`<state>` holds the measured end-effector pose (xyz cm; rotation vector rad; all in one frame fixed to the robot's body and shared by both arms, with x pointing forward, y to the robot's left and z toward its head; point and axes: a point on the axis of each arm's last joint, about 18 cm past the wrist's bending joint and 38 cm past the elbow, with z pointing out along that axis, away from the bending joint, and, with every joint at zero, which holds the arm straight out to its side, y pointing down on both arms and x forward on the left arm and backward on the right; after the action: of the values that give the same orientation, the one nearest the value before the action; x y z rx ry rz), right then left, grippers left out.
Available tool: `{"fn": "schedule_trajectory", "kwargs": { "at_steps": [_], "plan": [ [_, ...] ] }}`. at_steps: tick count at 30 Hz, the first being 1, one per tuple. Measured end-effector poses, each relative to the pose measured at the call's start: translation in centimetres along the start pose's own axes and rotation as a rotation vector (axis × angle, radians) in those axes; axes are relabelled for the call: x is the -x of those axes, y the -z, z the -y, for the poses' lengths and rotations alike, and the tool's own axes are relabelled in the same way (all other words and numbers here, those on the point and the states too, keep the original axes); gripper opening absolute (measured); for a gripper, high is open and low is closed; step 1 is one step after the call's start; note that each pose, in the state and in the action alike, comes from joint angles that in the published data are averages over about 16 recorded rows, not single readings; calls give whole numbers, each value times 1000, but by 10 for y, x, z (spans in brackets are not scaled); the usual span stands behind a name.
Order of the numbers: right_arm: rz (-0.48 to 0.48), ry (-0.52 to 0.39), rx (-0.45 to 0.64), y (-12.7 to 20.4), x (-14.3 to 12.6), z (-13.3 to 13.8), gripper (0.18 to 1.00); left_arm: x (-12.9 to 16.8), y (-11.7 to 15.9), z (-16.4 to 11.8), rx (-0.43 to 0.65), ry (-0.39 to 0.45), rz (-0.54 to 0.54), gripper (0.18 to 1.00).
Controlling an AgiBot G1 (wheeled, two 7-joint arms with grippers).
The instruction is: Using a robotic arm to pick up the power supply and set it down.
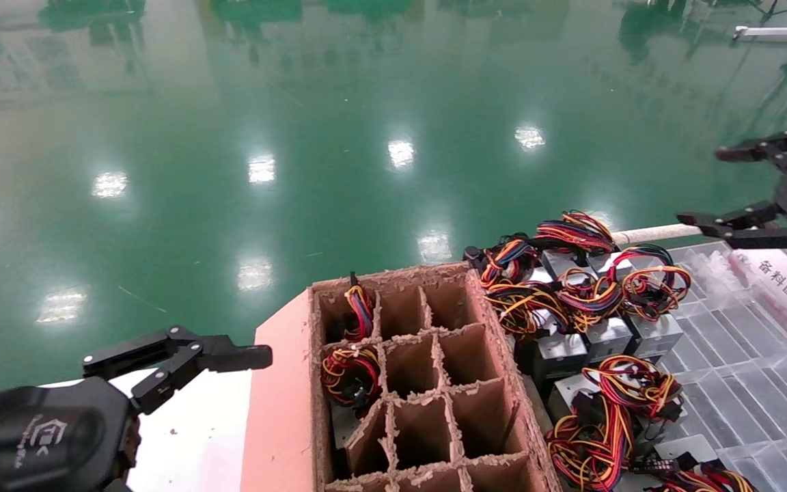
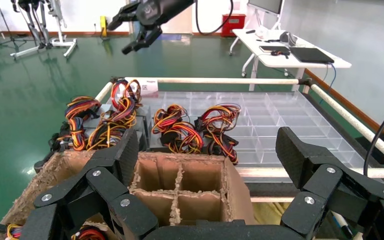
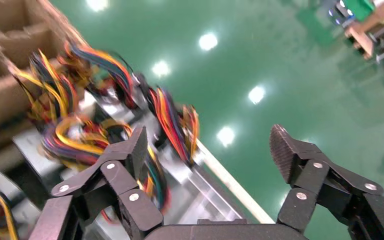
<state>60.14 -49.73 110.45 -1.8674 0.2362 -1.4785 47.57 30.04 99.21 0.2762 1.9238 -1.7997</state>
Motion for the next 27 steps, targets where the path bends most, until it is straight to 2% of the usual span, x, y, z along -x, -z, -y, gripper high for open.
{"fn": "schedule_trajectory", "kwargs": {
  "at_steps": [9, 14, 27],
  "plan": [
    [80, -47, -125, -21, 30, 15, 936, 0, 0, 0, 0, 0, 0, 1001],
    [131, -77, -195, -30, 50, 25, 977, 0, 0, 0, 0, 0, 0, 1001],
    [278, -158, -362, -35, 105, 50, 1000, 0, 0, 0, 0, 0, 0, 1001]
  ]
}}
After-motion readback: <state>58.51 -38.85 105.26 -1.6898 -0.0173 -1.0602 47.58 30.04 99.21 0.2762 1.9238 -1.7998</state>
